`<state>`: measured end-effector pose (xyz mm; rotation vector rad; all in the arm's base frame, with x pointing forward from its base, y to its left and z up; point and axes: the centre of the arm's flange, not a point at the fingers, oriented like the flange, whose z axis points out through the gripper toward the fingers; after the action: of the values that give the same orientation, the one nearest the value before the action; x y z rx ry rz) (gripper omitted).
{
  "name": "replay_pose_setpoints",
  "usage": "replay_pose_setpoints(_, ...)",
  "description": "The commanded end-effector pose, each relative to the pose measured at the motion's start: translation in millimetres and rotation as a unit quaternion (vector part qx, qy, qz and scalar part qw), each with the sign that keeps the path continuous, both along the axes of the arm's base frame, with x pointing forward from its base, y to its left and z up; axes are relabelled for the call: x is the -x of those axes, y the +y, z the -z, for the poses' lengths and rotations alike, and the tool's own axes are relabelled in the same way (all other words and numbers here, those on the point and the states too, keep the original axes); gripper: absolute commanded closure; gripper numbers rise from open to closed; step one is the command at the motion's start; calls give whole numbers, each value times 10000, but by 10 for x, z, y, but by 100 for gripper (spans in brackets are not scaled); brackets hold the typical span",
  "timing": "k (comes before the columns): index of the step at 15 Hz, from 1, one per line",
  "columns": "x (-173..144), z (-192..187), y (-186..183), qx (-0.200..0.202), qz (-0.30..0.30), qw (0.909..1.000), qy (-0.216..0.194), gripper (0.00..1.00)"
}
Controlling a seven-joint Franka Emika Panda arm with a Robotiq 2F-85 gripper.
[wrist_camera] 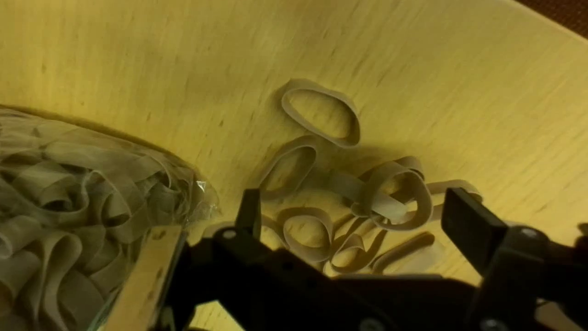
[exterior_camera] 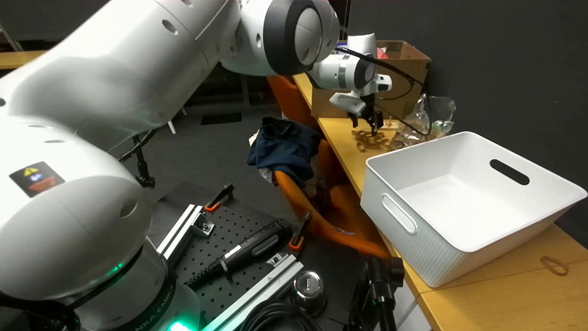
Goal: Put the rubber bands inside the packet
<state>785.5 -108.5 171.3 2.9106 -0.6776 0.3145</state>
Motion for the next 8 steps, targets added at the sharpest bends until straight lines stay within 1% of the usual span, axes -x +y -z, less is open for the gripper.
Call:
replay_pose_setpoints(1,-367,254,-75,-77,-109,9999,-93,0)
replay_pose_setpoints(4,-404,423,-69,-53,-167,9998,-123,0)
replay_pose_setpoints(8,-471,494,-36,19,-274,9994,-211,0)
